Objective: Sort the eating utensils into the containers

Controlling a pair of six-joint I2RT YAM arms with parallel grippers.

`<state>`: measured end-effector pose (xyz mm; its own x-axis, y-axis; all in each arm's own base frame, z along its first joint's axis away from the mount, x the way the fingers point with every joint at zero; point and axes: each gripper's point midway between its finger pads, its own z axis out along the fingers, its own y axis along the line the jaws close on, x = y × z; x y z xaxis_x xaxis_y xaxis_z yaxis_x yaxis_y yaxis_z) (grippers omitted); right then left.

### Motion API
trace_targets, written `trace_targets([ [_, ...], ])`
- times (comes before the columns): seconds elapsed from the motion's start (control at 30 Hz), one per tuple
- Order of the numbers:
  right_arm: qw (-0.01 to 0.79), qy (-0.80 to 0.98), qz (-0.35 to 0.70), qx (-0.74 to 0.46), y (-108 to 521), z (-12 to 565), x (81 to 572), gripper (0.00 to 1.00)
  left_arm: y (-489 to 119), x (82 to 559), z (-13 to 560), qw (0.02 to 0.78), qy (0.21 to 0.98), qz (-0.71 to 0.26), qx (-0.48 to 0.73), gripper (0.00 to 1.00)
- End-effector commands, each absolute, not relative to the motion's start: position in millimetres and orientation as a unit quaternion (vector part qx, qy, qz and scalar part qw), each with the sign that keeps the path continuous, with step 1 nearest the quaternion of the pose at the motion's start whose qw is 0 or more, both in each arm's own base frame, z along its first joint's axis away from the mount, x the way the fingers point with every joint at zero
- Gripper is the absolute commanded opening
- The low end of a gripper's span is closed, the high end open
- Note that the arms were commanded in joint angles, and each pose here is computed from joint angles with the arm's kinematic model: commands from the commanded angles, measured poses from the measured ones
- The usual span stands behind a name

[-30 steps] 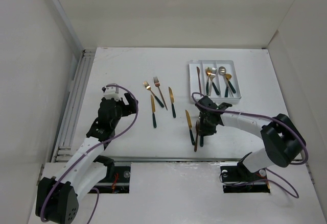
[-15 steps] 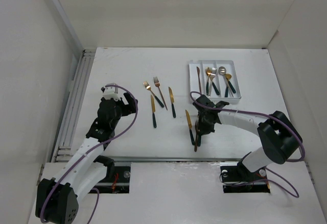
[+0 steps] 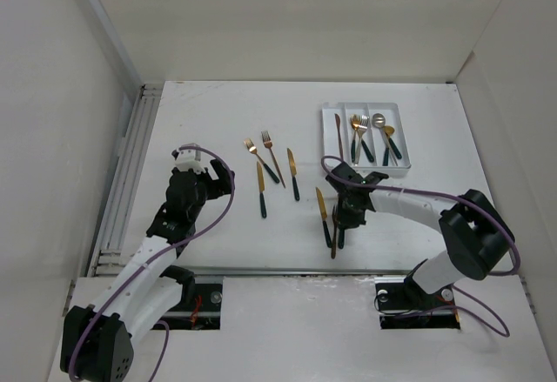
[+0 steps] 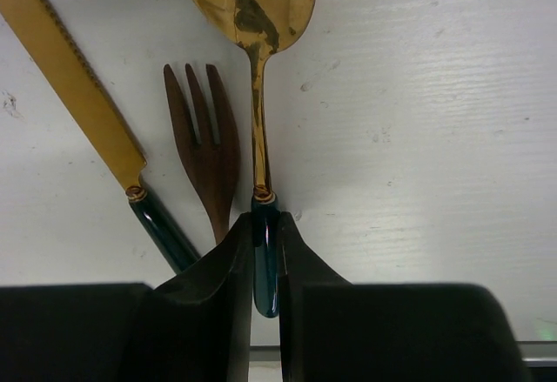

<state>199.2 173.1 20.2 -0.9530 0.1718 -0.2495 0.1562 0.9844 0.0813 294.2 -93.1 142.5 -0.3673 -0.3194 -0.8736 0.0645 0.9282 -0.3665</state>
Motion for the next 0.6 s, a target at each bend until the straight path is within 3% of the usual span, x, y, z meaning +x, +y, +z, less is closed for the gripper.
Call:
trace_targets([
  [0.0, 0.169, 0.982, 0.020, 0.084, 171, 42, 214, 0.00, -92, 297, 153, 0.575, 0.794, -0.179, -0.086, 0.78],
  [0.57, 0.290, 0.957, 0.003, 0.016, 168, 125, 264, 0.00, -91, 297, 156, 0.579, 0.790, -0.180, -0.092, 0.78],
])
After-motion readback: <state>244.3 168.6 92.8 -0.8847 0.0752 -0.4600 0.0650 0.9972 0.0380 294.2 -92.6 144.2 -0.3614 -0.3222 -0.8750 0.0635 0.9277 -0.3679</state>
